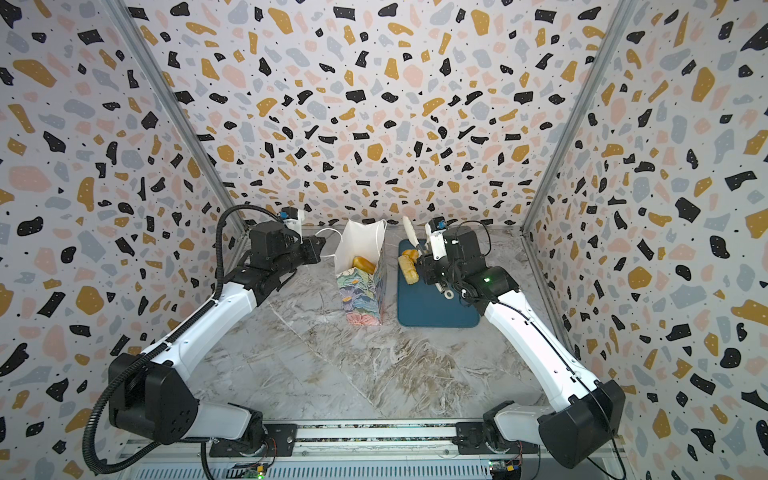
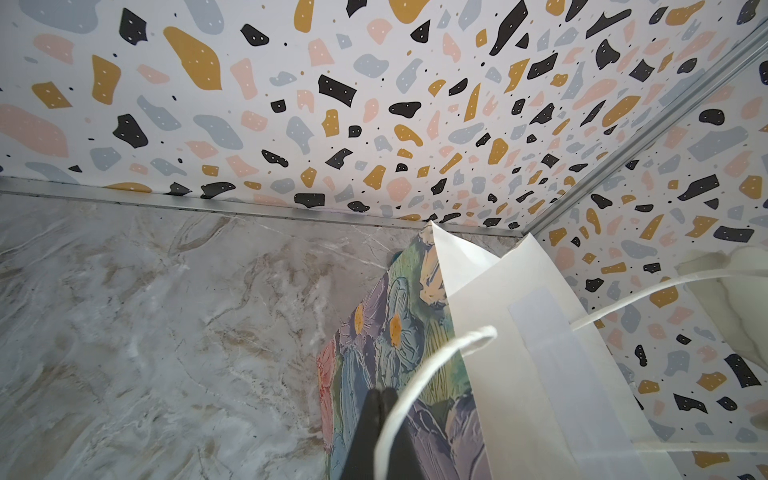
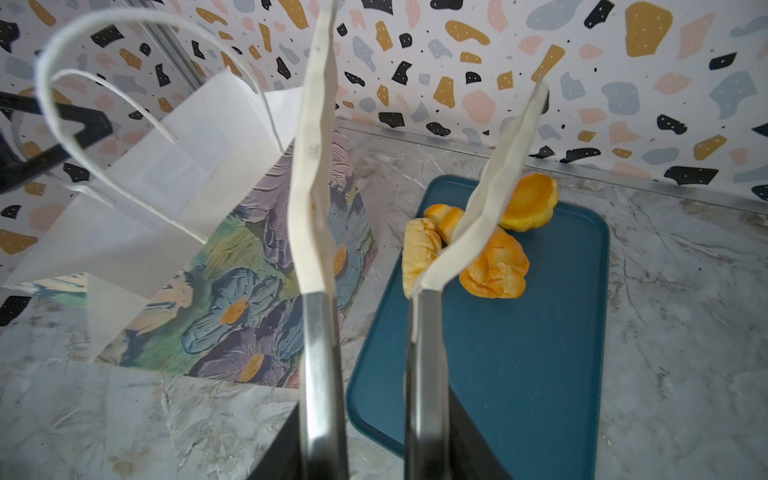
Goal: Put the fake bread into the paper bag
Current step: 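Move the open tongs over the pale bread stick on the tray with the right gripper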
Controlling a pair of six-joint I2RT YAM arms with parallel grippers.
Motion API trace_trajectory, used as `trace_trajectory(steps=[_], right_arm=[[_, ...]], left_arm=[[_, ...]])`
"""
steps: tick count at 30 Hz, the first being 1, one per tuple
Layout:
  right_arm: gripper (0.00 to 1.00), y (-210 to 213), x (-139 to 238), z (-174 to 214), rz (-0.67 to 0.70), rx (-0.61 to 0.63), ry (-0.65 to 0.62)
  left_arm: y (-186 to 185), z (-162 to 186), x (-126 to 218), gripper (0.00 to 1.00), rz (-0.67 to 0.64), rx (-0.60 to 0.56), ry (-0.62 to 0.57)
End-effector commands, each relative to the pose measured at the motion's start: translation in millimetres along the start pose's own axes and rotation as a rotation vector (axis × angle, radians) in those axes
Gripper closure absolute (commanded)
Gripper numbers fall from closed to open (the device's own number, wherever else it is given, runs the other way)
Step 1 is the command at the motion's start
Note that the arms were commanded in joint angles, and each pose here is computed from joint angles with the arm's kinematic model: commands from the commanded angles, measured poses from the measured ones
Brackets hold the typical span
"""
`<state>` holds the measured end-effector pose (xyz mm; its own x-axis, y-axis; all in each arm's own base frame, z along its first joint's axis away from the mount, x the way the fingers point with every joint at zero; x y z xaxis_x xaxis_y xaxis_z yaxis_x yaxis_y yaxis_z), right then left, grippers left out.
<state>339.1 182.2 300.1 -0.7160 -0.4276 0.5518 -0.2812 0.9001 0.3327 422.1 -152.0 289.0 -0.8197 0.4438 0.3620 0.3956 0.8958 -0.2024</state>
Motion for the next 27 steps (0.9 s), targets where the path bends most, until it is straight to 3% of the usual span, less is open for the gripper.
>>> trace_trajectory(steps=[1, 27], right_arm=[[0.59, -4, 6, -12, -0.008, 0.011, -0.057], [0.60, -42, -53, 55, 0.051, -0.009, 0.135]], left_arm=[[4, -5, -1, 1.00, -0.012, -0.005, -0.009], [5, 0, -6, 1.00, -0.015, -0.003, 0.011]])
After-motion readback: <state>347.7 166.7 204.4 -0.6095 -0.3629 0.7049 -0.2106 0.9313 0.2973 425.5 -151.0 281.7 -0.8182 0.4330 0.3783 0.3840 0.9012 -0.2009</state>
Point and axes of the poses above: each gripper's point midway between its finger pads, its own x axis back along the fingers, its own y axis along the line the jaws close on, z = x × y, the point moved 1 cm from there along x, back along the fingers, and after that the axes turned 14 degrees about -x, right-handed, at the moved point
